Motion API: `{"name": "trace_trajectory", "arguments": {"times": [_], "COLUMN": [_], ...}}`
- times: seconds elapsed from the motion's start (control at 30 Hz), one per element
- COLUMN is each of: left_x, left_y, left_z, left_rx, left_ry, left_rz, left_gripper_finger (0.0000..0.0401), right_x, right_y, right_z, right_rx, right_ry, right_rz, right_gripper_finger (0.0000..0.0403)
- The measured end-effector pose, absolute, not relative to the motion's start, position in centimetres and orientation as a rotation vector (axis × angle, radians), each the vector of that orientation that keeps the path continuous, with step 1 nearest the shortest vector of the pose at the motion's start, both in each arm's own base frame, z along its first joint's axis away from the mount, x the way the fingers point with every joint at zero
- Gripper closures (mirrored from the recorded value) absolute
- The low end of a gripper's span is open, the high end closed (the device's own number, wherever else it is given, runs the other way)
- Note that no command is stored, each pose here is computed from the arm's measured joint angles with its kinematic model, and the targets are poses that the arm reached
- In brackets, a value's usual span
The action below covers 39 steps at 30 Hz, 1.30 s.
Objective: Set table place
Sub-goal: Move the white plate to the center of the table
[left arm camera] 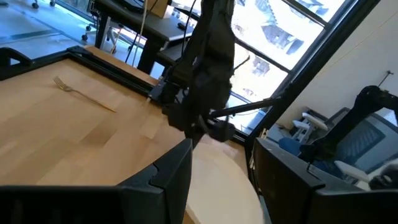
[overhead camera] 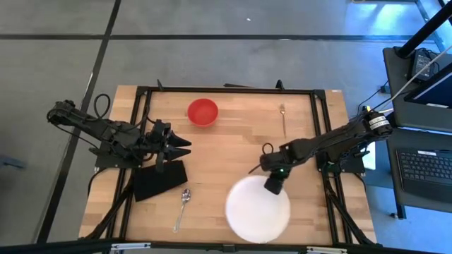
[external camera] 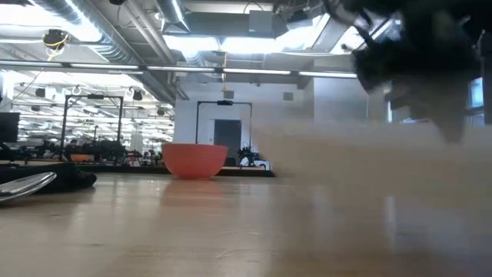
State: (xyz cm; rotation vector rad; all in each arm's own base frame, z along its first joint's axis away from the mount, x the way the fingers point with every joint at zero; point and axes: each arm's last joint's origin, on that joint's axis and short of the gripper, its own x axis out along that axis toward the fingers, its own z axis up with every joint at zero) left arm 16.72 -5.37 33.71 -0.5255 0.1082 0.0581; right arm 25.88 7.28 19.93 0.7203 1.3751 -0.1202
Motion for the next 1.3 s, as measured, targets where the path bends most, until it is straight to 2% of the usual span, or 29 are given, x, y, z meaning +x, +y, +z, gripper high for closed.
{"name": "trace_trajectory", "arguments": {"times": [0.23, 0.47, 0.63, 0.73, 0.9, 1.3], "left_x": [16.7, 16.7, 16.7, 16.7, 16.7, 16.7], "left_y": [-5.4, -5.4, -5.3, -5.2, -5.2, -5.2], "left_z": [33.7, 33.7, 33.7, 33.7, 33.7, 33.6], "left_rx": [-0.530, -0.594, -0.593, -0.594, -0.592, -0.586], "left_ry": [0.105, 0.103, 0.094, 0.085, 0.085, 0.091], "left_rz": [0.057, 0.064, 0.100, 0.122, 0.128, 0.129], "left_gripper_finger": [0.0238, 0.0238, 0.0238, 0.0238, 0.0238, 0.0238], "right_x": [29.9, 30.1, 30.9, 32.0, 33.7, 35.3], "right_y": [3.6, -2.1, -4.3, -4.6, -4.1, -4.3], "right_z": [26.9, 27.7, 25.8, 23.3, 19.3, 15.0], "right_rx": [0.650, 0.714, 0.811, 0.856, 0.882, 0.909], "right_ry": [1.049, 0.990, 1.034, 1.107, 1.241, 1.305], "right_rz": [-0.132, -0.315, -0.420, -0.475, -0.453, -0.455], "right_gripper_finger": [0.0397, 0.0397, 0.0397, 0.0397, 0.0396, 0.0387]}}
